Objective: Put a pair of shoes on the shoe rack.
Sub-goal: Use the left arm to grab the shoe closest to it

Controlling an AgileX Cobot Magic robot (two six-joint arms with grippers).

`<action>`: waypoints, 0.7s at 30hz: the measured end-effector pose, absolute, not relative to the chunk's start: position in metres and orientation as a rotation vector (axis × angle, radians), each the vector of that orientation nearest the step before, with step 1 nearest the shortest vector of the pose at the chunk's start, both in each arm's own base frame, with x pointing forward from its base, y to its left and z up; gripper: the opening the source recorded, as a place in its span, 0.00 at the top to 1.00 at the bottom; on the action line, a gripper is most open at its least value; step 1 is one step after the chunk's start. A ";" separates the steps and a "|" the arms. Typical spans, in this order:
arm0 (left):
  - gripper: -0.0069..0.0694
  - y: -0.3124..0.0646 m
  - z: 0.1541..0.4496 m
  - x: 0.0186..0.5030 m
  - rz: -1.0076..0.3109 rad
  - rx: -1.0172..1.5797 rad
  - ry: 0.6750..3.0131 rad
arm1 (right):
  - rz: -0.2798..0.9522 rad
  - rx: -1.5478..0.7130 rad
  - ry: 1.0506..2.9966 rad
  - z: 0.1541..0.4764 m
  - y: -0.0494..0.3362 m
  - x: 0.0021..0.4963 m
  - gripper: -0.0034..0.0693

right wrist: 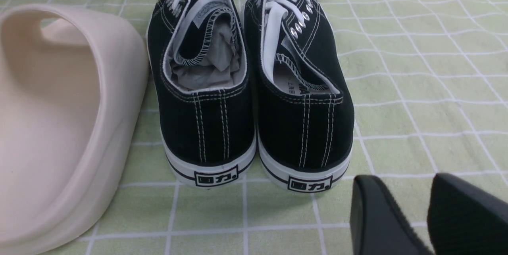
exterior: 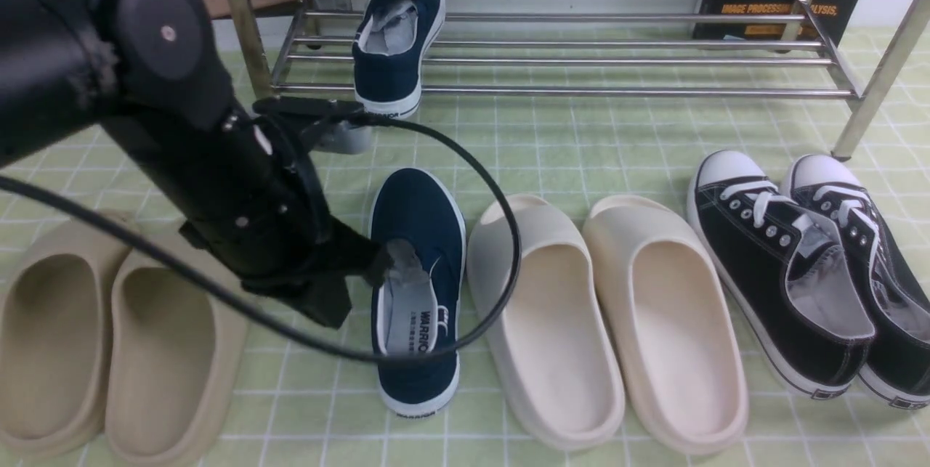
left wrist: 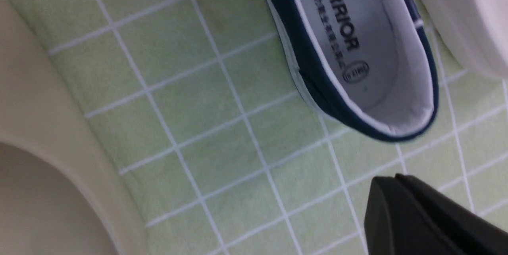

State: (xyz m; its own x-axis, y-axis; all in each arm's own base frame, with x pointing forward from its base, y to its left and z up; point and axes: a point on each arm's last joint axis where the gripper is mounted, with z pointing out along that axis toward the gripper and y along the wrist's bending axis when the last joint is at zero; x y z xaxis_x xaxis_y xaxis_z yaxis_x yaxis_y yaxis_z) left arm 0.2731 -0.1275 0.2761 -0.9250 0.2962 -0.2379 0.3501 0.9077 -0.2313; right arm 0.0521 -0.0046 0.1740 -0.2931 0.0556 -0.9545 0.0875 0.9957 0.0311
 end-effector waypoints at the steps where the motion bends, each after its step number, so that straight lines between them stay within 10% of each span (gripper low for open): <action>1: 0.86 -0.129 0.271 0.277 -0.396 0.465 2.884 | -0.031 0.103 1.869 0.174 -0.005 0.052 0.62; 13: 0.36 -0.142 0.213 0.312 -0.417 0.206 2.951 | -0.031 0.103 1.869 0.174 -0.005 0.052 0.62; 17: 0.44 -0.144 0.198 0.317 -0.413 0.182 2.977 | -0.031 0.103 1.869 0.174 -0.005 0.052 0.62; 21: 0.73 -0.145 0.194 0.319 -0.419 0.166 2.983 | -0.031 0.103 1.869 0.174 -0.005 0.052 0.62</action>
State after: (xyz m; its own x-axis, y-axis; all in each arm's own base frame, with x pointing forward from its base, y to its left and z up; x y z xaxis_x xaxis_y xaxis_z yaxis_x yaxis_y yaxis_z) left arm 0.3187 -0.1451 0.1940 -0.9863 0.0909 -0.1379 0.1254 0.9555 -0.2670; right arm 0.0521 -0.0046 0.1740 -0.2931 0.0556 -0.9545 0.0875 0.9957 0.0311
